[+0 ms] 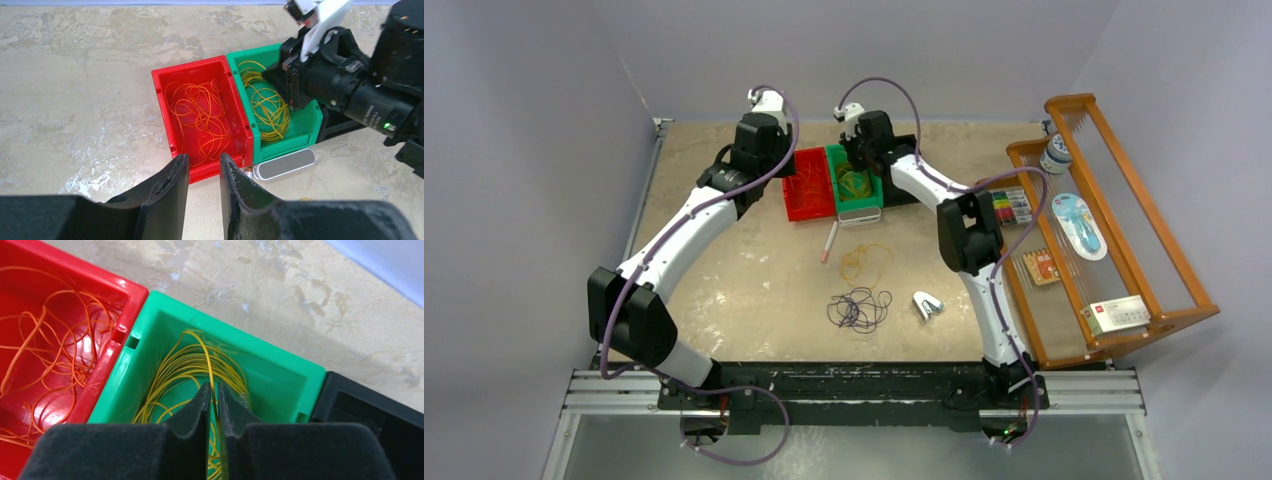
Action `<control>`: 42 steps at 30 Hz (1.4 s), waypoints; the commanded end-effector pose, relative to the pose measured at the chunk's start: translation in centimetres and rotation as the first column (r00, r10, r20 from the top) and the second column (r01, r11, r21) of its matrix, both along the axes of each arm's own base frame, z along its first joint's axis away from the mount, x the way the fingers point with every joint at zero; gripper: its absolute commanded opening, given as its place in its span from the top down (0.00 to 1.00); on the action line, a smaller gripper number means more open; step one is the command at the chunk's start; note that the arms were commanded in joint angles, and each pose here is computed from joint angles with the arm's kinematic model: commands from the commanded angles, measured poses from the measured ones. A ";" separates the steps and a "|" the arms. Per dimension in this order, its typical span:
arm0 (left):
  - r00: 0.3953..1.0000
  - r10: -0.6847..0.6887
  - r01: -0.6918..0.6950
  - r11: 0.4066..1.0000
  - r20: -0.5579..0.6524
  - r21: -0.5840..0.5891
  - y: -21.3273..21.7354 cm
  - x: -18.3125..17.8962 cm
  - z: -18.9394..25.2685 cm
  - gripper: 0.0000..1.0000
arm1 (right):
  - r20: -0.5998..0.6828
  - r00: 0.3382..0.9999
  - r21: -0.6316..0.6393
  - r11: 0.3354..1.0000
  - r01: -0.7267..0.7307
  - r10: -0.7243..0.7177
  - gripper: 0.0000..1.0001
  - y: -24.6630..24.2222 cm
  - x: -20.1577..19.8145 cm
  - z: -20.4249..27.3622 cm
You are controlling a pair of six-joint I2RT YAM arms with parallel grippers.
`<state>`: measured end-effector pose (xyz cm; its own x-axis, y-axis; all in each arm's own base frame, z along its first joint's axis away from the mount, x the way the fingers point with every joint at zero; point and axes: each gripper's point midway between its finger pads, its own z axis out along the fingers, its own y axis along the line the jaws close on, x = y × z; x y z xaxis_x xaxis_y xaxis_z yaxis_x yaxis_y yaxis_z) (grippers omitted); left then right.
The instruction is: Untangle the cables
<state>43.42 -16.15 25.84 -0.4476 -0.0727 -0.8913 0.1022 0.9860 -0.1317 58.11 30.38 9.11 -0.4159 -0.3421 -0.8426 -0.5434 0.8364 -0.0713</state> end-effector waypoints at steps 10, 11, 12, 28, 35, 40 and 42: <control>0.999 -0.003 0.004 1.000 0.052 -0.026 0.2 0.2 1.7 0.71 | 0.143 0.990 0.040 0.999 0.004 -0.010 0.68 -0.2 -0.6 6.1; 0.999 0.000 0.001 1.000 0.052 -0.028 0.3 0.2 1.7 0.71 | 0.173 0.985 0.060 0.998 -0.003 -0.007 0.63 -0.1 -0.8 7.5; 0.999 0.000 0.001 1.000 0.053 -0.031 0.2 0.2 1.7 0.70 | 0.194 0.981 0.075 0.997 -0.007 -0.008 0.59 -0.2 -1.1 8.8; 0.998 -0.015 0.021 0.994 0.059 -0.104 -0.3 -0.4 2.8 0.52 | 0.298 0.950 0.208 0.978 0.033 -0.095 0.40 -4.8 -9.0 17.0; 0.992 -0.126 0.122 0.985 -0.026 -0.123 -3.8 -3.4 -0.4 0.53 | 0.147 0.988 0.335 0.942 -0.016 -0.036 0.41 -5.7 -17.0 14.9; 0.969 -0.230 0.218 0.967 -0.091 -0.130 -8.9 -7.0 -3.9 0.55 | -0.007 0.998 0.406 0.912 0.061 -0.064 0.41 -7.4 -22.1 10.8; 0.951 -0.281 0.262 0.954 -0.127 -0.144 -11.2 -8.5 -5.5 0.57 | -0.067 0.988 0.466 0.871 0.153 -0.138 0.41 -8.4 -23.3 9.3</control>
<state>37.32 -23.13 21.06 -0.5702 -0.0332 -0.8209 0.2645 0.9386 -0.2216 37.32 22.63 19.91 -0.3752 -0.0259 -0.9266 -0.5020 0.8460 0.1796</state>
